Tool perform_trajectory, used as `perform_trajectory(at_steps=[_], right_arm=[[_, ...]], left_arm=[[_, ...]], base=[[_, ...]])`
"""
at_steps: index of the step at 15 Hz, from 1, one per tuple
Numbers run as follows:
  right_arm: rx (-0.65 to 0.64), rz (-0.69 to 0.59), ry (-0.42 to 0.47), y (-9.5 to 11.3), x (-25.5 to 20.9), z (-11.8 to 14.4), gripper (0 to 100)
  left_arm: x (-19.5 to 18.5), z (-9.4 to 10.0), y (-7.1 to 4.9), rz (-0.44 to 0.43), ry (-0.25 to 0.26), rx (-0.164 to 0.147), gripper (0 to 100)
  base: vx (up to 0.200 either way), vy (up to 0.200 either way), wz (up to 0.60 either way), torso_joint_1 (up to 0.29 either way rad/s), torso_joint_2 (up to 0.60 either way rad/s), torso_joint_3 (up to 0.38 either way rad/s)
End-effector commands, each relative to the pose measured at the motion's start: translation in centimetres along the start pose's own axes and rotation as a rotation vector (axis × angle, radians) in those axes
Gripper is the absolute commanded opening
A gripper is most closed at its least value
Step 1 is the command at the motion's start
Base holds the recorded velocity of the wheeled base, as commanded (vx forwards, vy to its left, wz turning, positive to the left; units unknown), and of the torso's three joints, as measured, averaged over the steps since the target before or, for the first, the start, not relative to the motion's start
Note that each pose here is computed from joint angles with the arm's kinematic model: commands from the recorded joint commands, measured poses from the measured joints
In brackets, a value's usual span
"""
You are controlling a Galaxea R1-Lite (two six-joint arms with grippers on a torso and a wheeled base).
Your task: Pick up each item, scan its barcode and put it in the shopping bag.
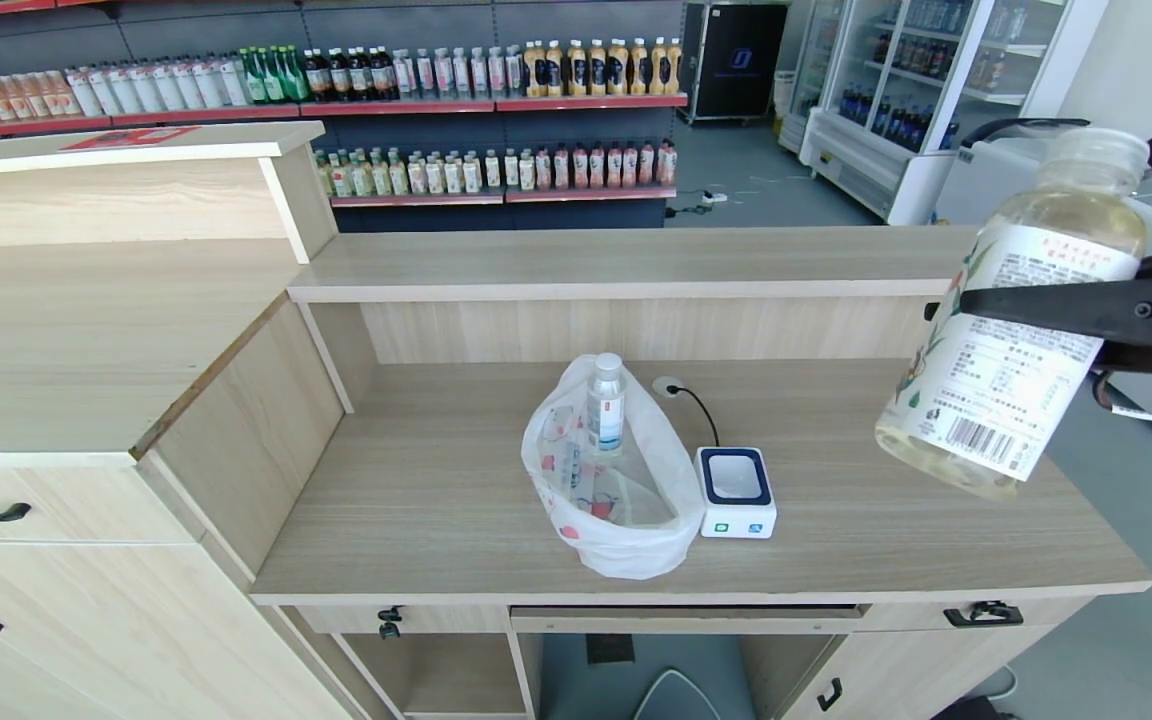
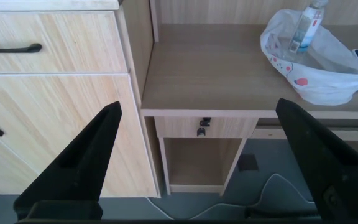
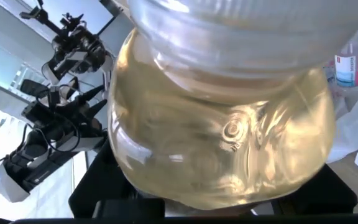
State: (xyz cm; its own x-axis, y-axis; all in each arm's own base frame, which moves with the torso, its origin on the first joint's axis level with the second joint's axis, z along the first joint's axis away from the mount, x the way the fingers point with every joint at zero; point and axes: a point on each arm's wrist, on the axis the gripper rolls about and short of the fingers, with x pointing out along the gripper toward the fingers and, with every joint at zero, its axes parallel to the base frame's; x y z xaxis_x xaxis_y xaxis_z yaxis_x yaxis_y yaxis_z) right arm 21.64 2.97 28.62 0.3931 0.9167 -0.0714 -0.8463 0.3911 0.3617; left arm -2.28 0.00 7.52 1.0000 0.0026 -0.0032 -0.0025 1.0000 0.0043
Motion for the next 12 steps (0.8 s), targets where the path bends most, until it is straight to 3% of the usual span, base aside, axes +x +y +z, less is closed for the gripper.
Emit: perform_trajectory(at_steps=[1,7,12], right_arm=[[-0.027,0.019,-0.005,1.3,-0.2,0.0,0],[-0.061,0.076,0.019,3.3,-0.1,-1.7,0],[0.006,0.091,0.068,4.5,-0.4,-2.7,0]], left_arm=[[0.0,0.0,0.0,0.001,0.001,0.0,100],[0.0,0.0,0.0,0.001,0.001,0.0,100],[0.0,0.0,0.0,0.001,0.001,0.0,100]], base=[[0.0,0.0,0.0,0.0,0.0,0.0],[0.0,0.0,0.0,0.0,0.0,0.0],[0.0,0.0,0.0,0.0,0.0,0.0]])
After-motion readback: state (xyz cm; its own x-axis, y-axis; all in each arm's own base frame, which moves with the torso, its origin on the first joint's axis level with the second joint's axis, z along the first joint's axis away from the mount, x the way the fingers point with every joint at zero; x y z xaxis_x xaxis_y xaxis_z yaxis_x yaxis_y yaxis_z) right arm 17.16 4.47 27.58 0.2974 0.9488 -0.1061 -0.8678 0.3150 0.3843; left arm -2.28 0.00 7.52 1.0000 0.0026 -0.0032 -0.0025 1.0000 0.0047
